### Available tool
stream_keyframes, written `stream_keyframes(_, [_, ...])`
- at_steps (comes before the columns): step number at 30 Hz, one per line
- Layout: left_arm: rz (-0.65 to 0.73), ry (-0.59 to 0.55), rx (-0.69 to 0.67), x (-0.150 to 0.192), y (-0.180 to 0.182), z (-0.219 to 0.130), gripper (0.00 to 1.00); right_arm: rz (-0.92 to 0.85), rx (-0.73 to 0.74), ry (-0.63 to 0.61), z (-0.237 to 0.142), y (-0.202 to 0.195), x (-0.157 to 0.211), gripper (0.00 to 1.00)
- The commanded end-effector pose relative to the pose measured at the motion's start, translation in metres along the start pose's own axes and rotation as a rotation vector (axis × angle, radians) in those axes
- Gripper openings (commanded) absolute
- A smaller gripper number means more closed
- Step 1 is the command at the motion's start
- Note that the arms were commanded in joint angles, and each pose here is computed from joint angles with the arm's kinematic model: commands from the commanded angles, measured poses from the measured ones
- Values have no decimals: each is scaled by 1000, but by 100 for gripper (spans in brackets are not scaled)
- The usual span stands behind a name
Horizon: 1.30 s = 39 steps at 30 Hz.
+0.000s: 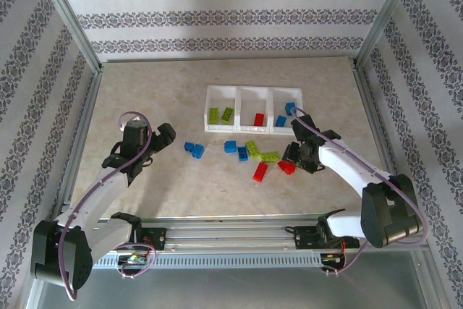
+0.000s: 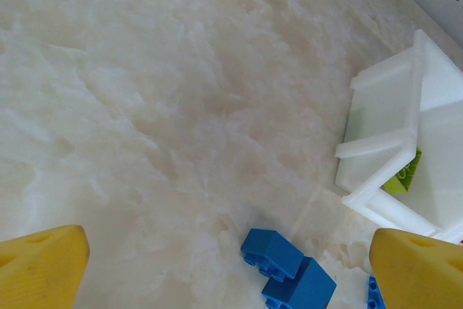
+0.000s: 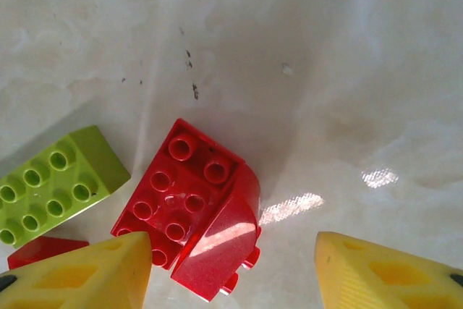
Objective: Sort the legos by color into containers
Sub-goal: Pick up the lego from the bottom-right of the table.
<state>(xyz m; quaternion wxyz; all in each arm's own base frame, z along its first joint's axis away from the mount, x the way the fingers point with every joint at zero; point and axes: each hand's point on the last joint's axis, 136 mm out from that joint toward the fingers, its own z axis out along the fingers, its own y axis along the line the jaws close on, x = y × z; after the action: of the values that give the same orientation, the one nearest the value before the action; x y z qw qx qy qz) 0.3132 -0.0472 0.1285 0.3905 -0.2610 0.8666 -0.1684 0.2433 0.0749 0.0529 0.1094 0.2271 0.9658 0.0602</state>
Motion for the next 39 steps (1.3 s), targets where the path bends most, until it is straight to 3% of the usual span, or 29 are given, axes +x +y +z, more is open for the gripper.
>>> stream_keyframes(1, [-21, -34, 29, -8, -4, 0, 100, 30, 16, 58, 8, -6, 15, 62])
stream_keyframes(30, [-15, -27, 26, -9, -5, 1, 99, 28, 16, 107, 20, -15, 34, 46])
stream_keyframes(39, [-20, -34, 29, -12, -7, 0, 100, 3, 24, 106, 15, -12, 31, 30])
